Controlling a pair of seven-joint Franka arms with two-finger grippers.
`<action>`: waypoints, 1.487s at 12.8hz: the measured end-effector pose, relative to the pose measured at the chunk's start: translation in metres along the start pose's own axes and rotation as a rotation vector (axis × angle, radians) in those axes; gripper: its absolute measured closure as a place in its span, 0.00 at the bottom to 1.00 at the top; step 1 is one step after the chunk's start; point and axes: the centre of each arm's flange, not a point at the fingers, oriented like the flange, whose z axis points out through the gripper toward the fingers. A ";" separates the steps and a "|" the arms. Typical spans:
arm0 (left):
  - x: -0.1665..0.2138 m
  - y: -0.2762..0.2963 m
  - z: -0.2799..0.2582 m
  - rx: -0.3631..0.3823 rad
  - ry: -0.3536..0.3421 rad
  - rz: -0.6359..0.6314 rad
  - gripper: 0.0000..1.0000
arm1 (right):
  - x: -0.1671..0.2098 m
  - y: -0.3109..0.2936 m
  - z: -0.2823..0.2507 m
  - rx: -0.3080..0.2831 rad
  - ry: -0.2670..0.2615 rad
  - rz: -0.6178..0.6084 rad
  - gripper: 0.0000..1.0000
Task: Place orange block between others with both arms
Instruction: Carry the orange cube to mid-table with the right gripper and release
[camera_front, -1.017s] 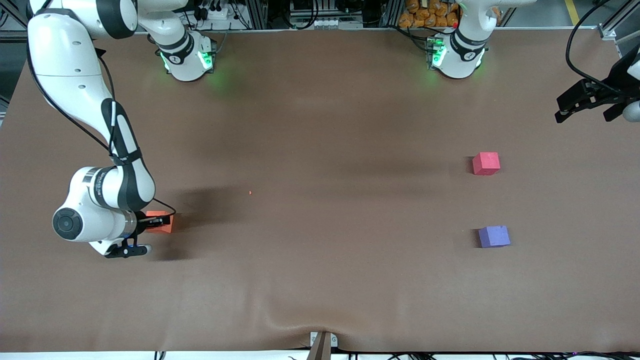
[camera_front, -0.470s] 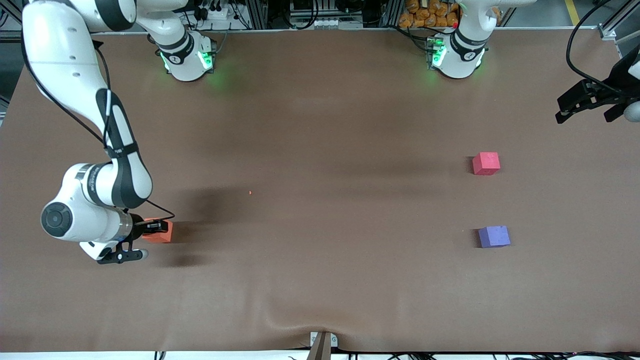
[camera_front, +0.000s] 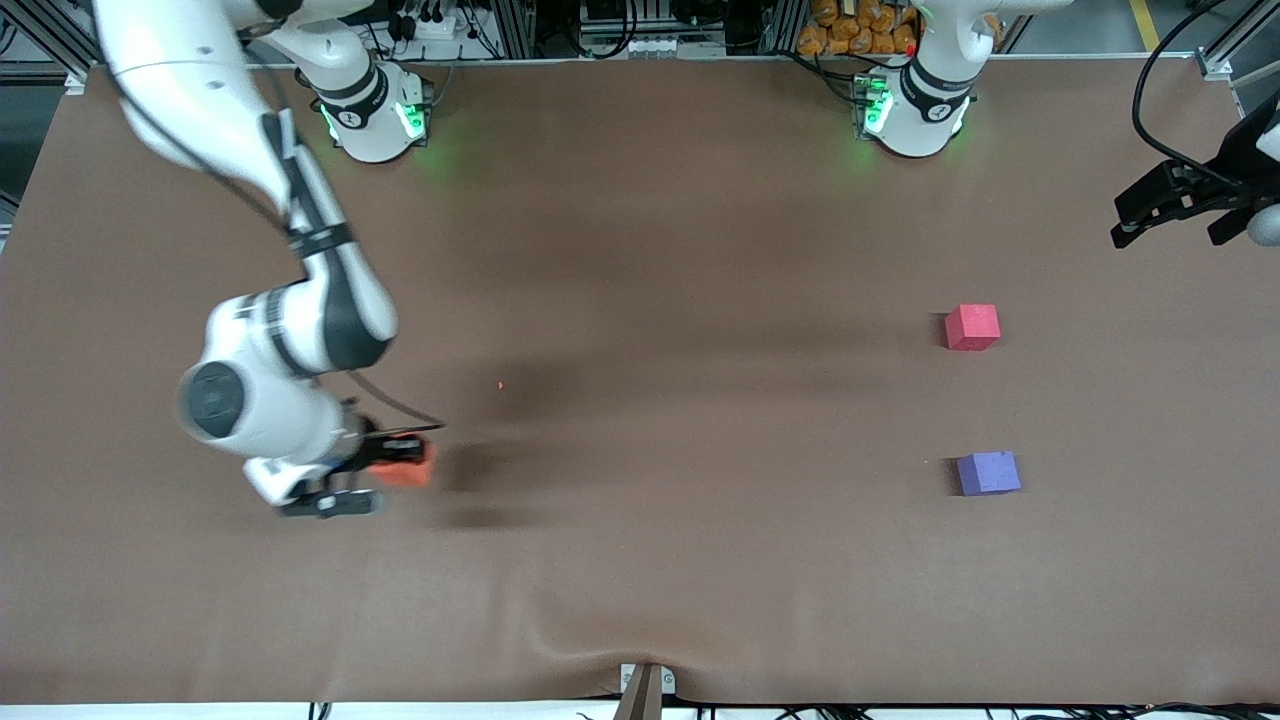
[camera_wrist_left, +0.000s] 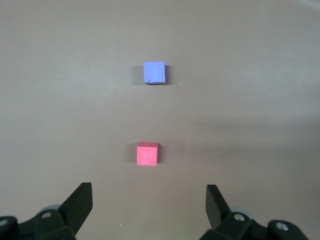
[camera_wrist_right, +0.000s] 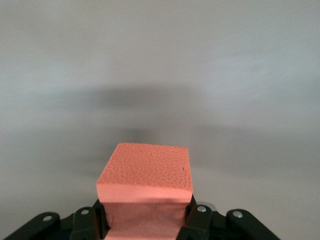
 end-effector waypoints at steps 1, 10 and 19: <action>0.000 0.000 0.000 0.000 0.000 -0.001 0.00 | -0.013 -0.035 0.006 0.034 -0.015 0.010 0.44; 0.001 -0.015 0.003 0.001 -0.007 -0.028 0.00 | -0.111 -0.213 0.083 0.197 -0.072 -0.075 0.41; 0.000 -0.014 0.011 0.002 -0.025 -0.026 0.00 | -0.137 -0.255 0.137 0.316 -0.045 0.007 0.21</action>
